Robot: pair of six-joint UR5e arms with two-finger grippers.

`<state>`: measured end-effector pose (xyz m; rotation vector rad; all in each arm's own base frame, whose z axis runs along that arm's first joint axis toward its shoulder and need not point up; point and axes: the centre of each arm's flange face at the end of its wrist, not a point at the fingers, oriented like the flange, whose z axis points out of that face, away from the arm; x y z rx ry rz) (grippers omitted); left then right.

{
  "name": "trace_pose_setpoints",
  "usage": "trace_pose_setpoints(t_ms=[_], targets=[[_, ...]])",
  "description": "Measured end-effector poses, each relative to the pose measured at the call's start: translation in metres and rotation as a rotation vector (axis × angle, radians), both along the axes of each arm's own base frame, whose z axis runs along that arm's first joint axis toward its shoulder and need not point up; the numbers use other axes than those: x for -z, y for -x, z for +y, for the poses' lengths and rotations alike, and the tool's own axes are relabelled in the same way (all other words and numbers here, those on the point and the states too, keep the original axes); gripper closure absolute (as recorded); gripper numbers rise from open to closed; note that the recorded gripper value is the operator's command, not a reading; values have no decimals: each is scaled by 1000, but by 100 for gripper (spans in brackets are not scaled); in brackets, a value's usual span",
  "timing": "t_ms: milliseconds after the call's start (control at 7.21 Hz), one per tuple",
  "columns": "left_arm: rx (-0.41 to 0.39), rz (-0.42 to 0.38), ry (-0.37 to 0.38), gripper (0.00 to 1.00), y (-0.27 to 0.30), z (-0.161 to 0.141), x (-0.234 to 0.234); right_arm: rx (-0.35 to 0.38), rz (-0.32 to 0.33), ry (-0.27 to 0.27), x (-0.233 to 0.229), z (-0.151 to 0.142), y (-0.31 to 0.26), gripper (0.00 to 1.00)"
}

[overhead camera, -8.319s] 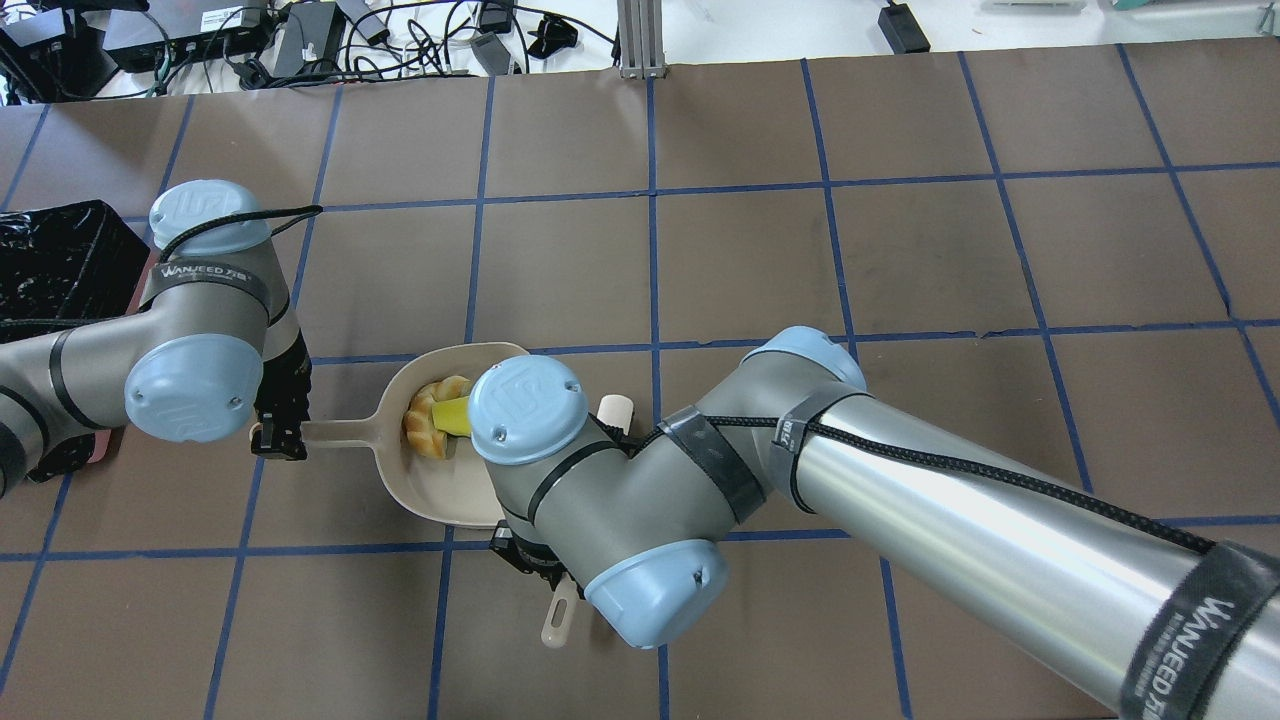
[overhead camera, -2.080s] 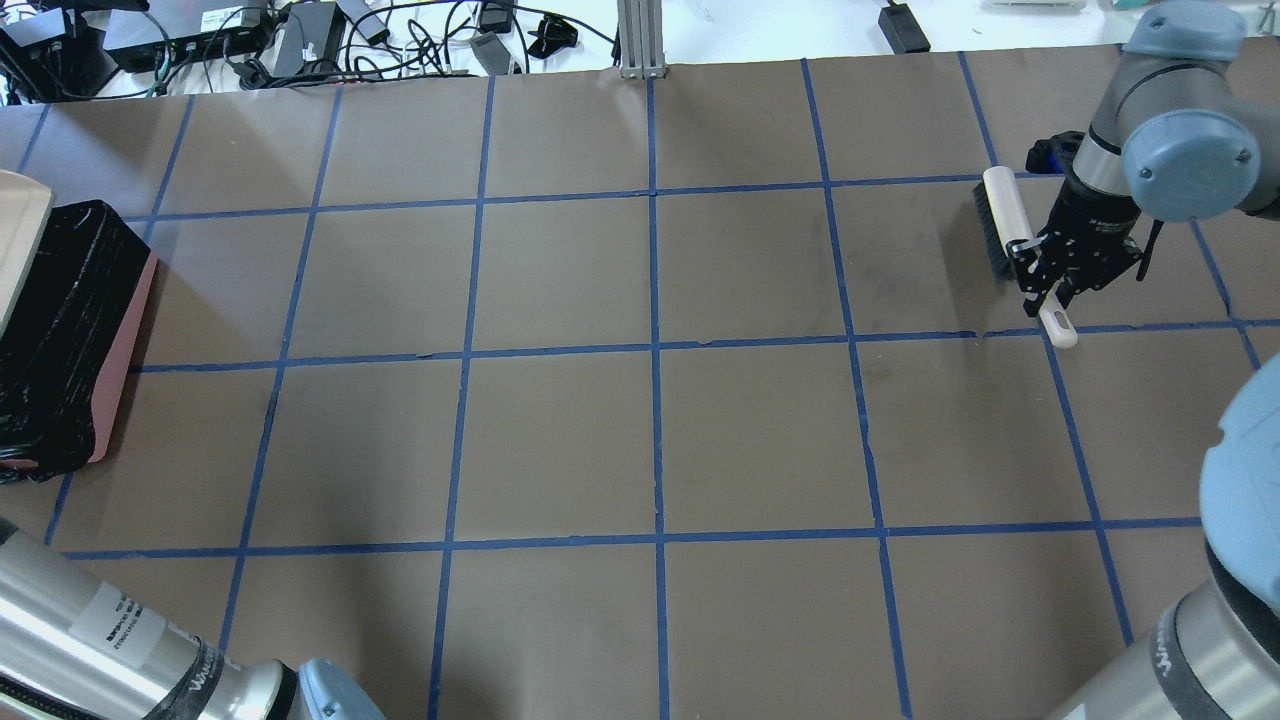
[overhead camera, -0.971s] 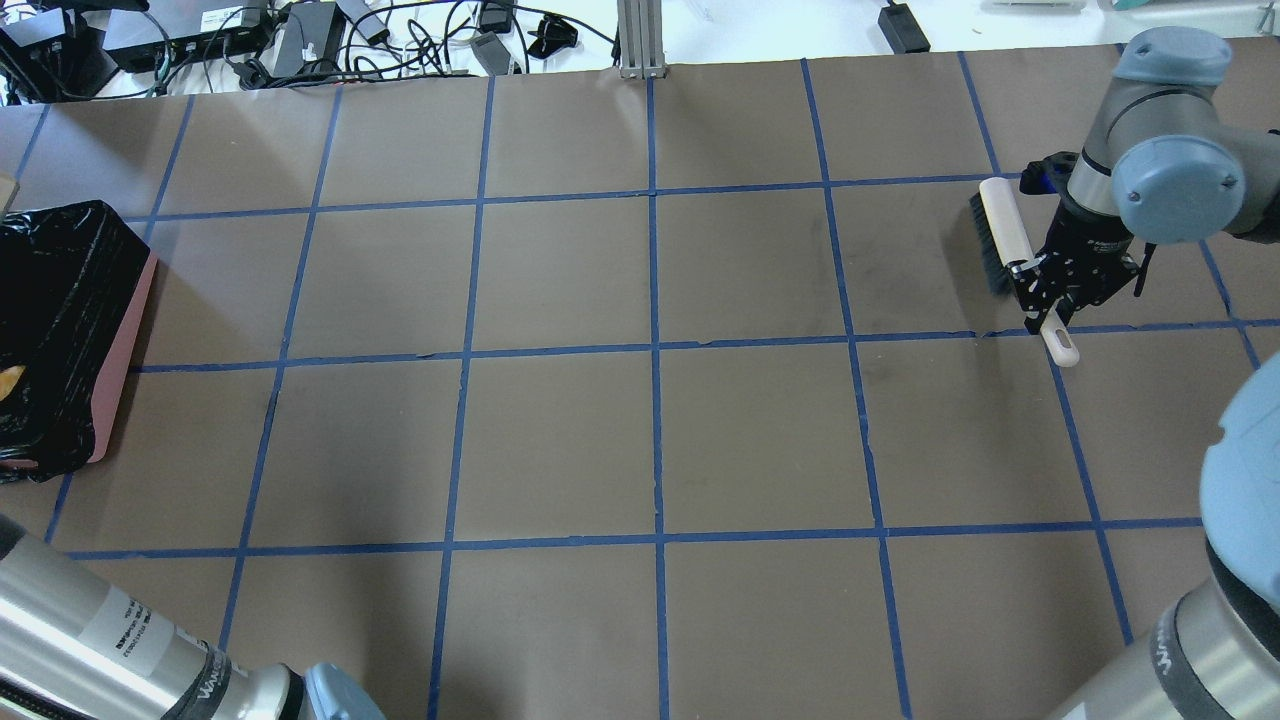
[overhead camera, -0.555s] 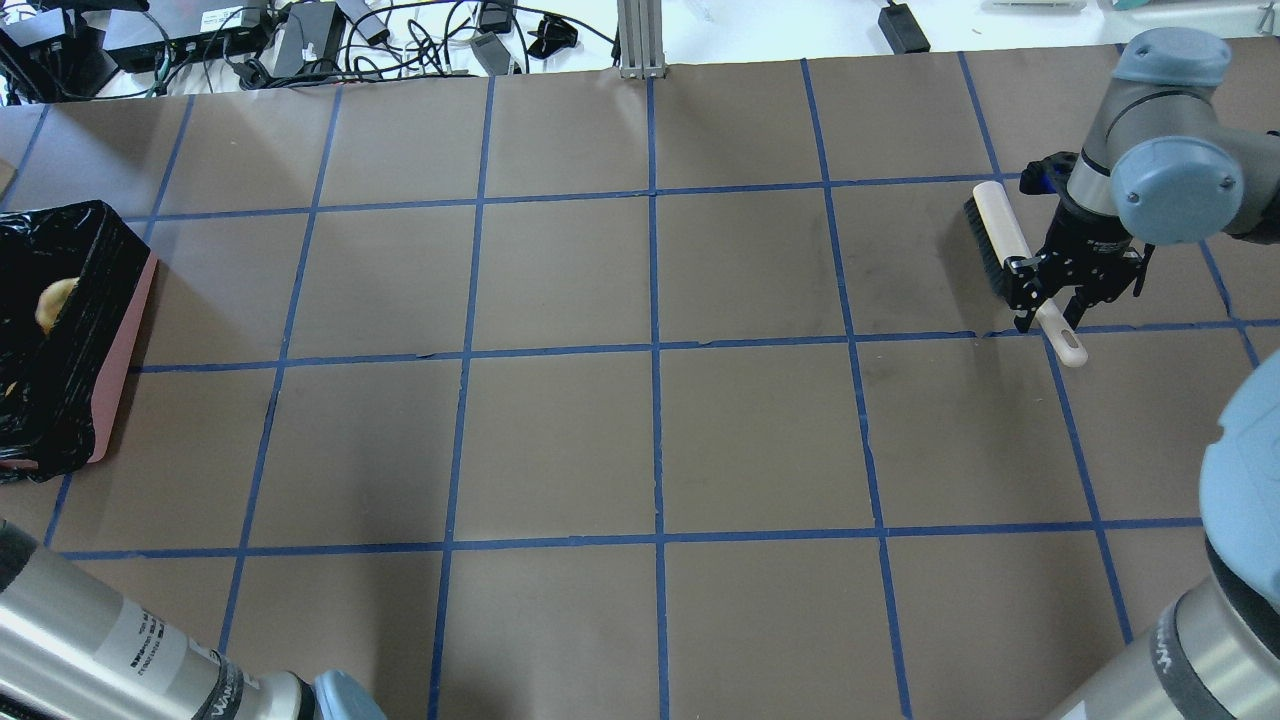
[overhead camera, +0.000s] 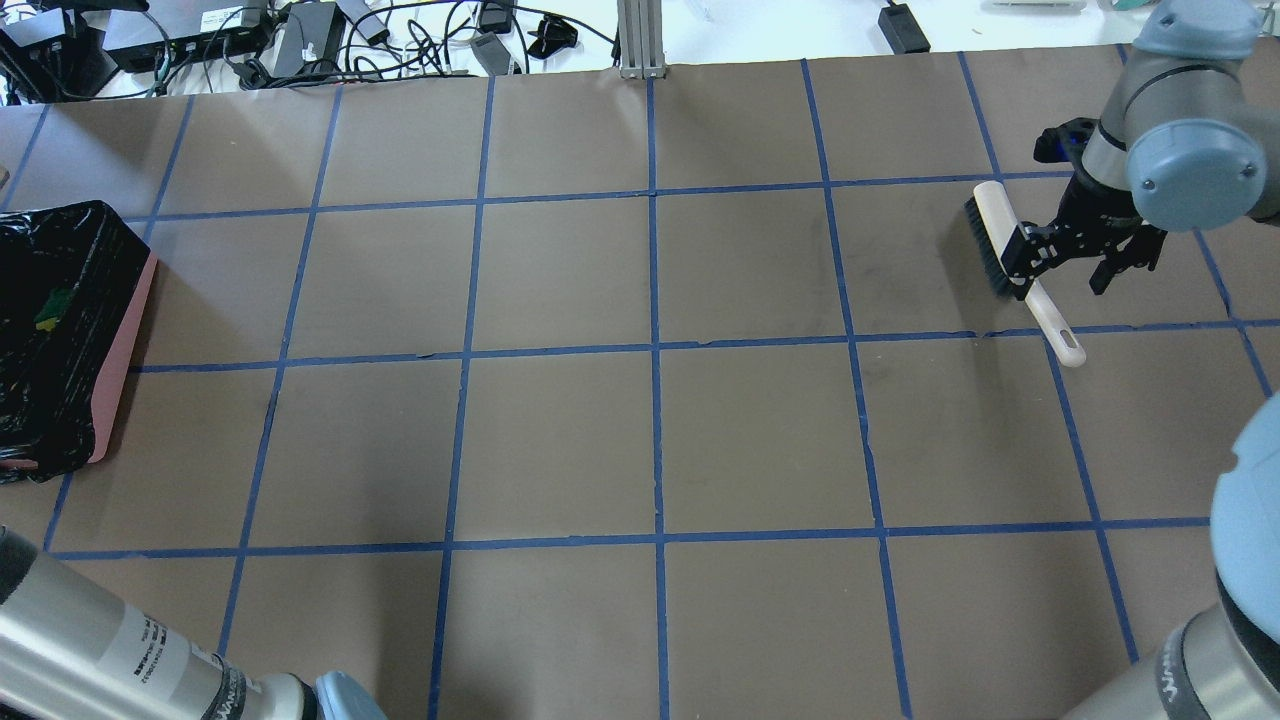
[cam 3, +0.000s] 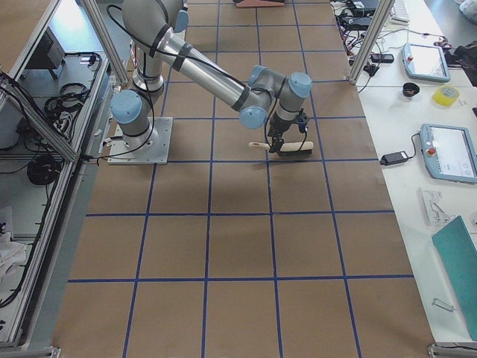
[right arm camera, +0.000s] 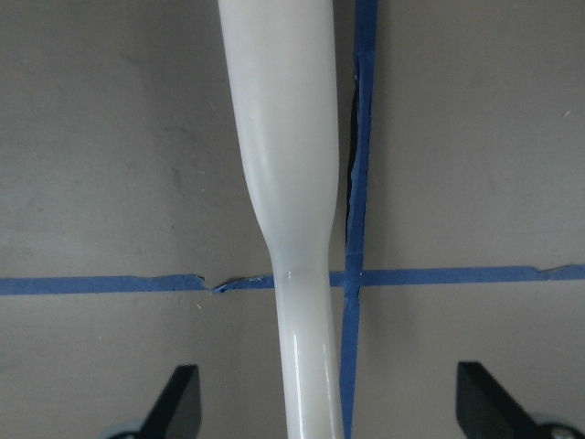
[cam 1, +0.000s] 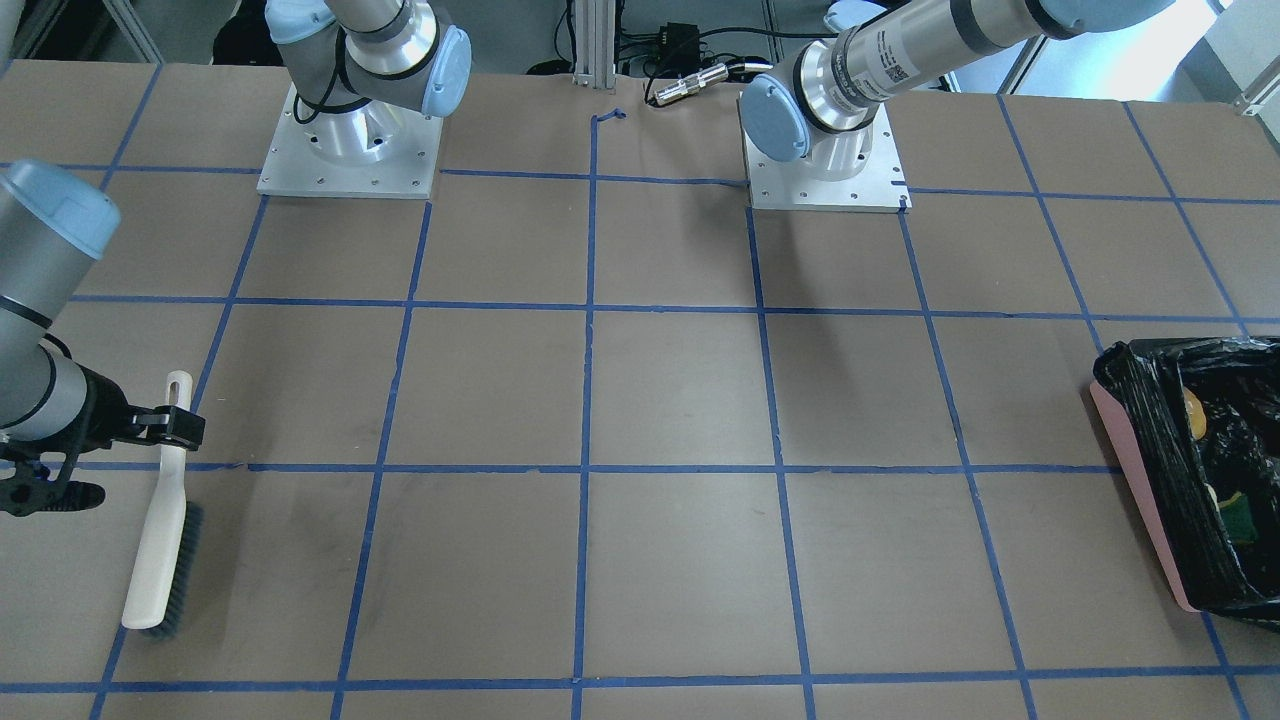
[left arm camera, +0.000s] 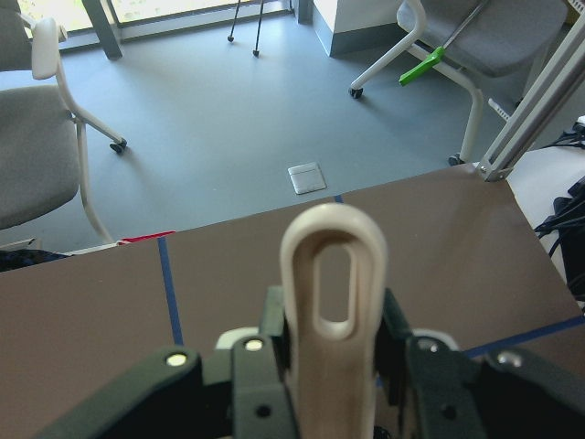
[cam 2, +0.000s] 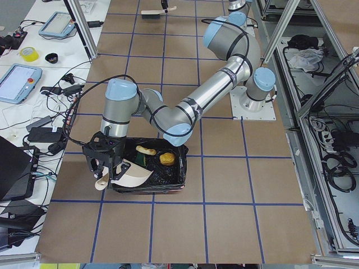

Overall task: Sweep and dump trash into bin
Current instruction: 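Tip the dustpan over the black bin with the left gripper, then bring the empty dustpan back to the table while the right gripper releases the brush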

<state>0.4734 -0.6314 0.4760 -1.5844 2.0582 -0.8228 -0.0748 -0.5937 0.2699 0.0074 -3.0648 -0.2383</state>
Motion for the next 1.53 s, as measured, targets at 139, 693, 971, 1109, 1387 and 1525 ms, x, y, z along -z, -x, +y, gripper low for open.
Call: trace_pose_setpoints(t_ms=[139, 693, 971, 1109, 1387, 1525], targets=[[-10, 12, -31, 100, 8, -4, -7, -3, 0, 48, -25, 3, -9, 0], [-59, 166, -8, 100, 80, -39, -49, -49, -27, 165, -128, 33, -84, 0], [-118, 318, -47, 100, 127, -59, -24, -51, -40, 168, -155, 43, -98, 0], [-161, 380, -60, 100, 146, -68, -7, -41, -50, 178, -166, 46, -104, 0], [-236, 530, -51, 100, 180, -84, 32, -7, -56, 182, -188, 58, -140, 0], [-278, 625, -74, 100, 196, -91, 60, -5, -55, 184, -194, 64, -163, 0]])
